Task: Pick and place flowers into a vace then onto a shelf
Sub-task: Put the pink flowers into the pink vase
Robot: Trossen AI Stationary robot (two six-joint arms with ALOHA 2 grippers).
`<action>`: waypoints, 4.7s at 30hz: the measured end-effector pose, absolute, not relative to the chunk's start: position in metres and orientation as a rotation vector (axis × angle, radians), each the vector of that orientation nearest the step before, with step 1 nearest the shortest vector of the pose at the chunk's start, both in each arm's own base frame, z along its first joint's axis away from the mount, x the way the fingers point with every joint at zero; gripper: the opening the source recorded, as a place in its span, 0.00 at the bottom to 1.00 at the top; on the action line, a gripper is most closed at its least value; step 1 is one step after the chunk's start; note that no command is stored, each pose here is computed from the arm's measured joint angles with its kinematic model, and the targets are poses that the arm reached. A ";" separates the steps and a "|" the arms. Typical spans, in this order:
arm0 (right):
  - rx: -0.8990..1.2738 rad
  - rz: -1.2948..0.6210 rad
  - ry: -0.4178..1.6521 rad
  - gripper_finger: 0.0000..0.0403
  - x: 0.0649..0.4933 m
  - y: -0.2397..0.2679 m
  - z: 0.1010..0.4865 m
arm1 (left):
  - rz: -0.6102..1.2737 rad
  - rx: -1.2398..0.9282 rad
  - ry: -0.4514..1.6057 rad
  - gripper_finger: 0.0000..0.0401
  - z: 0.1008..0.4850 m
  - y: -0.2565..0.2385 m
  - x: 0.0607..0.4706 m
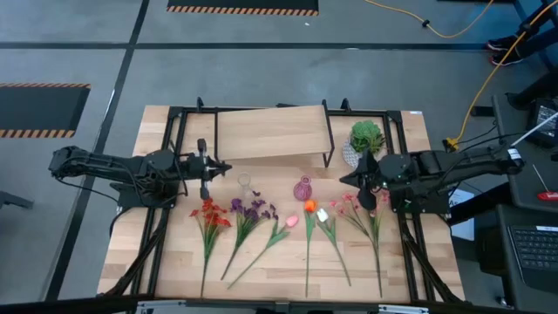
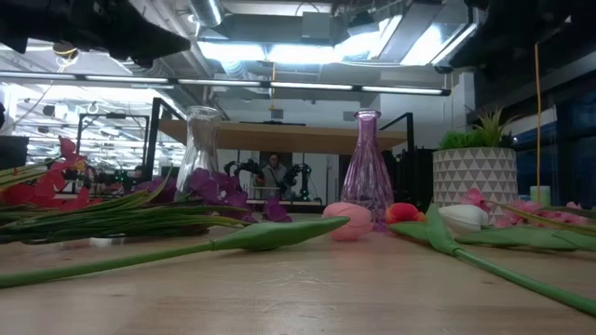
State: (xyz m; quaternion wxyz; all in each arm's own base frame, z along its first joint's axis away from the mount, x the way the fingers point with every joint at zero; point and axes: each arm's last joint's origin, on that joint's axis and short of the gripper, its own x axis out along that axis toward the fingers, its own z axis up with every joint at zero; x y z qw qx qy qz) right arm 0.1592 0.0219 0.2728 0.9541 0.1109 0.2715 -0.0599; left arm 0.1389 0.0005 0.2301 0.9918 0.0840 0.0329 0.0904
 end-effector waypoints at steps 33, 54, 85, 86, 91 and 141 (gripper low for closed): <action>0.638 -0.517 1.031 0.00 0.153 0.113 0.256 | 0.189 0.163 -0.034 0.01 0.240 0.000 0.139; 0.841 -0.659 1.124 0.00 0.133 0.153 0.236 | 0.190 0.161 -0.034 0.01 0.240 0.001 0.139; 0.909 -0.894 1.285 0.26 0.142 0.173 0.203 | 0.163 0.145 0.020 0.01 0.234 0.000 0.139; 0.922 -0.906 1.285 0.29 0.142 0.173 0.203 | 0.163 0.144 0.018 0.01 0.234 0.000 0.139; 0.955 -0.949 1.268 0.41 0.141 0.175 0.201 | 0.163 0.144 0.017 0.01 0.235 0.000 0.139; 0.859 -1.192 1.195 0.37 0.147 0.206 0.133 | 0.163 0.134 0.014 0.01 0.235 0.000 0.139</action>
